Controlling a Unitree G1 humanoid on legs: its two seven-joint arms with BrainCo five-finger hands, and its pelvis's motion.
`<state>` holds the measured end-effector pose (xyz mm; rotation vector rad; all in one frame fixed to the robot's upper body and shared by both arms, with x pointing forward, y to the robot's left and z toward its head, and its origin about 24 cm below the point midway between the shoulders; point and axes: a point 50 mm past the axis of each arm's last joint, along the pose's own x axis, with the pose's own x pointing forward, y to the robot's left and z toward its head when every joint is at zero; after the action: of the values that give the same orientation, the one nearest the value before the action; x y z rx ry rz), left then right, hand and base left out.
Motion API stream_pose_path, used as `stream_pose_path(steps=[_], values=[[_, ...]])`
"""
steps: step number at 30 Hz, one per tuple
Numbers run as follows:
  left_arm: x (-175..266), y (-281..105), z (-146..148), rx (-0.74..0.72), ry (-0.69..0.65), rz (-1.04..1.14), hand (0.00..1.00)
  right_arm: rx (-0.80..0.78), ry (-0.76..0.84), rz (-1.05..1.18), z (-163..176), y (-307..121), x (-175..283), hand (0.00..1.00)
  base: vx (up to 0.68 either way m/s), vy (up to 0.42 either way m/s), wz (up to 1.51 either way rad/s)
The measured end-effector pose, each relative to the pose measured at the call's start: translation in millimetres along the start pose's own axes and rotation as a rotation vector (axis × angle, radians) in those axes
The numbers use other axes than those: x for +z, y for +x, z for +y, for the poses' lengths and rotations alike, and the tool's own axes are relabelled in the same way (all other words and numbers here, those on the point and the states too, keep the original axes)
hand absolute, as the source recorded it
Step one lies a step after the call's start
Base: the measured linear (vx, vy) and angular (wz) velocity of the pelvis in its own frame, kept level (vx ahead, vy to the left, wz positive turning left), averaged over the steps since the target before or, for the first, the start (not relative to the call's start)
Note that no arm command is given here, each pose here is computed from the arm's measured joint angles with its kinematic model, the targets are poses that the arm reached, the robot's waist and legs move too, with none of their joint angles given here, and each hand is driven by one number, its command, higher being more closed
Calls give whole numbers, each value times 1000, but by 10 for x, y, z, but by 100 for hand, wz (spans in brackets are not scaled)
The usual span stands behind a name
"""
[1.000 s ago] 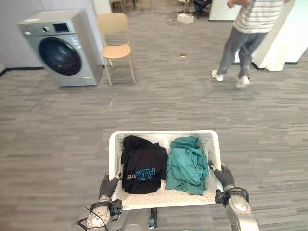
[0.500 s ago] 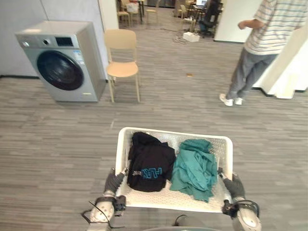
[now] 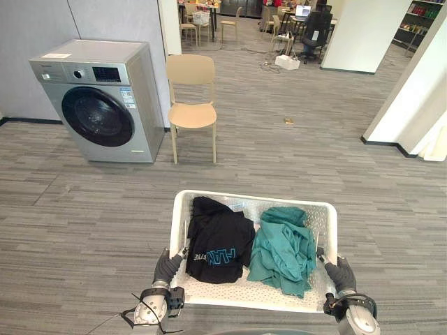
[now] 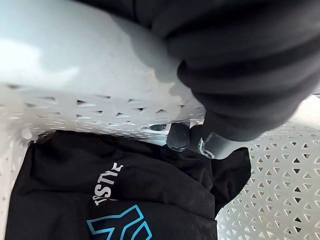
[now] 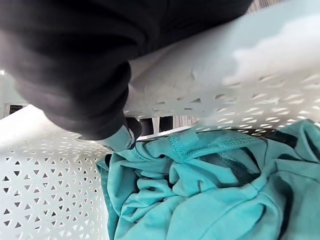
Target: Pick up the laundry basket with both hands and put the clothes into the washing machine.
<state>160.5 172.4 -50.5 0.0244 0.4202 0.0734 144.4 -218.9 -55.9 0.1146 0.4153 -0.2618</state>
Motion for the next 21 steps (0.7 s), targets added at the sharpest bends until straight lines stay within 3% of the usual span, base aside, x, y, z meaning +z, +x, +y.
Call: stream_pose_path(steps=[10,21], values=[[50,84,129,20,-24,-10,100,52,50,16,94,277,26,100,2,-7,-25],[153,170,178,1,19,-36,100,37,82,13,138,279,12,100,205,-54,61]])
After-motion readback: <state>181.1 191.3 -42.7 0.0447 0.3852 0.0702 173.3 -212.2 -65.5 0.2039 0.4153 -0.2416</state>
